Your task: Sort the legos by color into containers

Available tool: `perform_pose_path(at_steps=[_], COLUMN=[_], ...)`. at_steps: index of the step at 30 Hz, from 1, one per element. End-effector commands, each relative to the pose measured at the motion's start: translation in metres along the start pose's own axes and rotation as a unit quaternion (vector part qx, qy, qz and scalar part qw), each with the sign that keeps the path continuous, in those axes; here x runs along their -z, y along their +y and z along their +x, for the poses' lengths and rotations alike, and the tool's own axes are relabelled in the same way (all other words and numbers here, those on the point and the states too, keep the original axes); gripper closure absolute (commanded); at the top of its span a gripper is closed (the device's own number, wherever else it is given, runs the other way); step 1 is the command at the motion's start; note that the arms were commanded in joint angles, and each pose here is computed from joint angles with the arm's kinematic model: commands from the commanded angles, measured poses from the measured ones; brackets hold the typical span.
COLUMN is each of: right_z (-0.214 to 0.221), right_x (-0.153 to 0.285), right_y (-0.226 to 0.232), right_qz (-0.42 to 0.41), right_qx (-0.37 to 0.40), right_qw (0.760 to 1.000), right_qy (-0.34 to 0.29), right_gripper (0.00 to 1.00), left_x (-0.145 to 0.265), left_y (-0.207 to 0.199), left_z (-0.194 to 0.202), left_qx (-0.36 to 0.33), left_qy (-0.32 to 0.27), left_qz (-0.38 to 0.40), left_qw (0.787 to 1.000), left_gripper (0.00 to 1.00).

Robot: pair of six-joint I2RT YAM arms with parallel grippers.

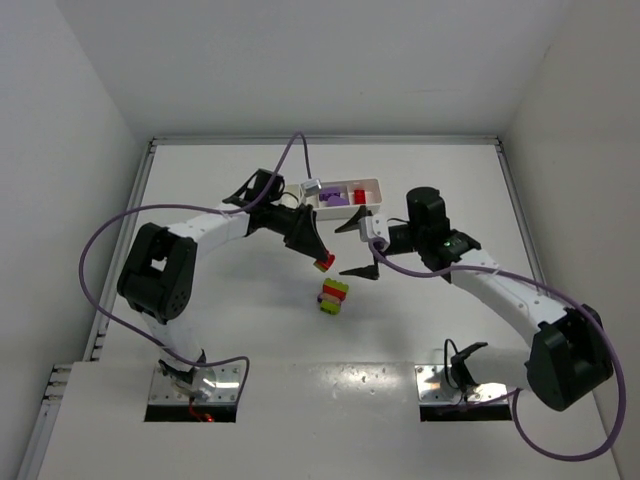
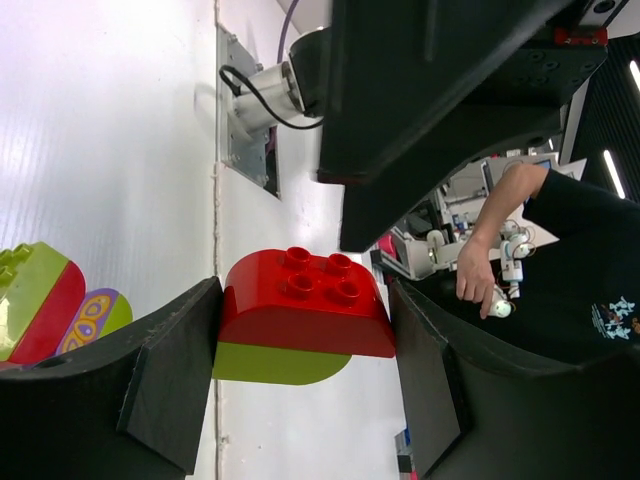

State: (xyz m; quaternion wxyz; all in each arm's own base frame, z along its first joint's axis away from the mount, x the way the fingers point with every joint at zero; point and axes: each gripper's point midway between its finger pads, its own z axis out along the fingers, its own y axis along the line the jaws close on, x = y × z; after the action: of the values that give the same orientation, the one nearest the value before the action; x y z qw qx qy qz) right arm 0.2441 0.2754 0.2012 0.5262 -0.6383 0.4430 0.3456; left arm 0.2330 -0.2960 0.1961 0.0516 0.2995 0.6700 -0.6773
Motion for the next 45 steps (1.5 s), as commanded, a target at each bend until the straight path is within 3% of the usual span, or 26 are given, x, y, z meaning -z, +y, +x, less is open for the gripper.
perform_pose_path(at_steps=[1,5,21,26,39,45], right_z=[-0.032,-0.038,-0.034,-0.036,-0.034,-0.035], right_x=[0.011,0.014,0.012,0.008,-0.005,-0.007], right_y=[0.015,0.015,0.030,0.038,0.051,0.056], right_qz=[-0.060,-0.078,-0.118,-0.129,-0.163,-0.172], right_qx=[0.066,0.091,0.071,0.077,0.068,0.053], right_qw=[0.995,0.990,0.986,0.983,0.976,0.975], right_qy=[-0.051,-0.068,-0.092,-0.102,-0.130,-0.133], right_gripper=[0.09,0.09,0.11,0.20,0.33,0.45], left_x=[0.001,-0.010,-0.029,-0.029,-0.036,-0.036], left_y=[-0.044,-0.050,-0.063,-0.062,-0.069,-0.069], left_z=[0.007,0.016,0.026,0.024,0.029,0.029], left_qx=[-0.050,-0.050,-0.056,-0.051,-0.056,-0.056], left_qy=[0.026,0.043,0.072,0.073,0.084,0.084], left_qz=[0.081,0.091,0.109,0.109,0.116,0.116], left_qw=[0.995,0.994,0.990,0.990,0.988,0.988], left_gripper=[0.58,0.58,0.59,0.59,0.59,0.59])
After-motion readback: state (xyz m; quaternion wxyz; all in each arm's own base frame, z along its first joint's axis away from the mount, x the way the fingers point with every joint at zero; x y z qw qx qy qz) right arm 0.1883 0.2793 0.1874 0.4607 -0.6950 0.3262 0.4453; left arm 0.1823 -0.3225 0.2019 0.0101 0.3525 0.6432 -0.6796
